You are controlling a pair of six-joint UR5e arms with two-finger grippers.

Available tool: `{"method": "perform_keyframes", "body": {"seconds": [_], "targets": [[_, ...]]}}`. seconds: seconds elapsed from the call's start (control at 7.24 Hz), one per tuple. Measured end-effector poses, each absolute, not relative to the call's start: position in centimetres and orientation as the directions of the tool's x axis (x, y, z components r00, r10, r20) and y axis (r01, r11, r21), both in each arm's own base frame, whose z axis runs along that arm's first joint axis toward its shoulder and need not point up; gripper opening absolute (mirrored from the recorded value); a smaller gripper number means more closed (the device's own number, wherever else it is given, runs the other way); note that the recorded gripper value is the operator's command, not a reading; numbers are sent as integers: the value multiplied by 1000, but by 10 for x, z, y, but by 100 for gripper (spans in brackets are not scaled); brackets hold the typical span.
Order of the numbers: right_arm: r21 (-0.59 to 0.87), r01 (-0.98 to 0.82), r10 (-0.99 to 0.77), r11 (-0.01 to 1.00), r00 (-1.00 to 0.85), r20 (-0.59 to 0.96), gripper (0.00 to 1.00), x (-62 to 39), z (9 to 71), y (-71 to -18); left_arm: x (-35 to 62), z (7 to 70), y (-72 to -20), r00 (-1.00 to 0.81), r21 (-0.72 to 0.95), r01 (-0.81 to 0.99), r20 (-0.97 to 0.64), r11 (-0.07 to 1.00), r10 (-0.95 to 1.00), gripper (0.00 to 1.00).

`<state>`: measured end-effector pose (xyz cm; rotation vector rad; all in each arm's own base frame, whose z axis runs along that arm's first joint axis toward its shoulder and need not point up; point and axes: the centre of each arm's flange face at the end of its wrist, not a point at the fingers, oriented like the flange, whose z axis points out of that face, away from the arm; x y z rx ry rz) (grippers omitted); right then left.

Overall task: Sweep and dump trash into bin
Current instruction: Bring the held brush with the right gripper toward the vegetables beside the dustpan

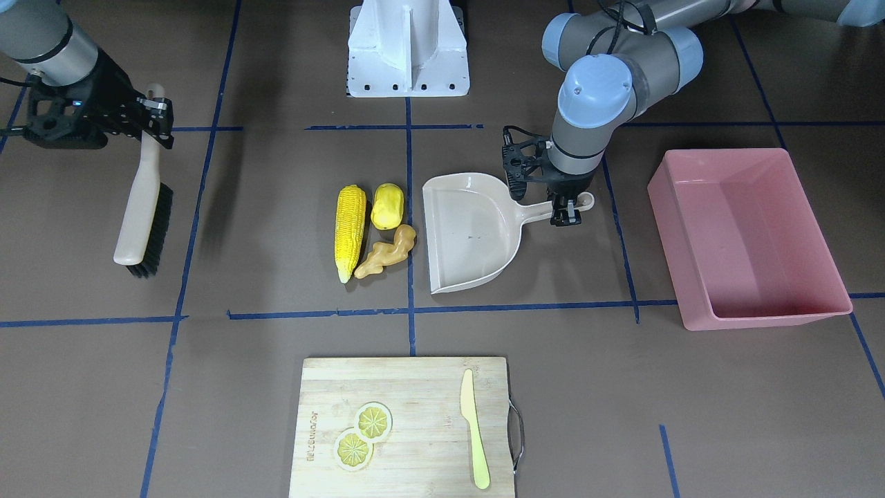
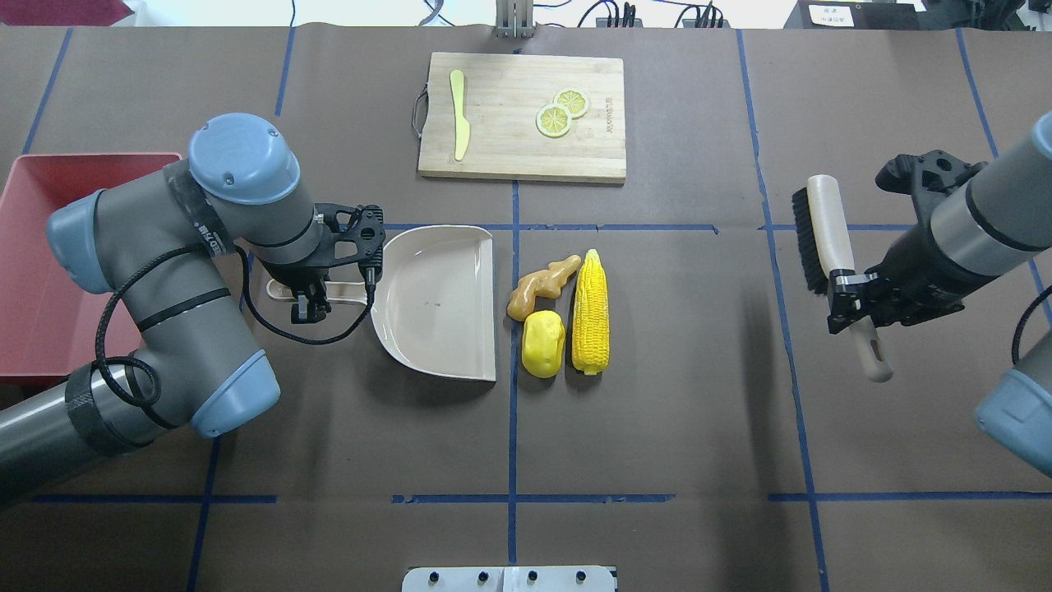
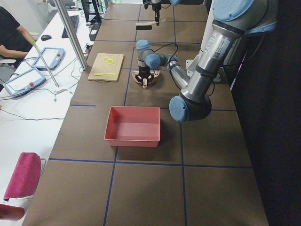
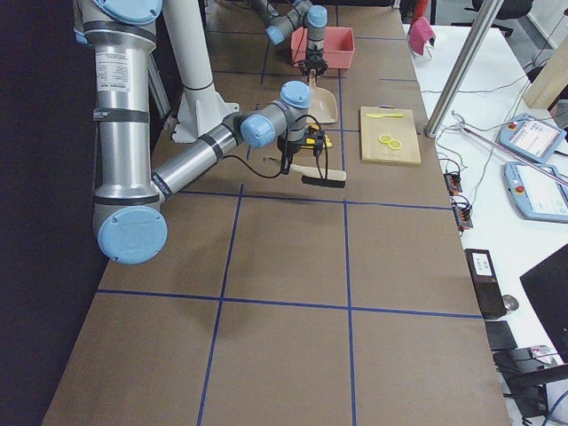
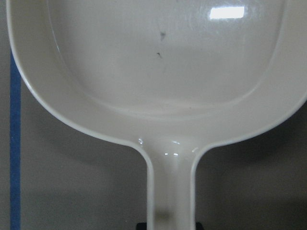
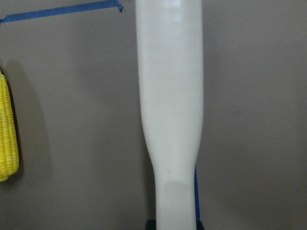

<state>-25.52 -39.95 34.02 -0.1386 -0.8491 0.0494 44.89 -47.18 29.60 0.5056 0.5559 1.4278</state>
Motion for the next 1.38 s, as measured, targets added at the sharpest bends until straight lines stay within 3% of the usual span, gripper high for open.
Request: {"method": "perform_keyframes", "body": {"seconds": [1.38], "targets": [[-110,120,-4,987,694,720,0,-378,315,-412,469,292,-453,36,606,-794,-42,54,998,0]]}}
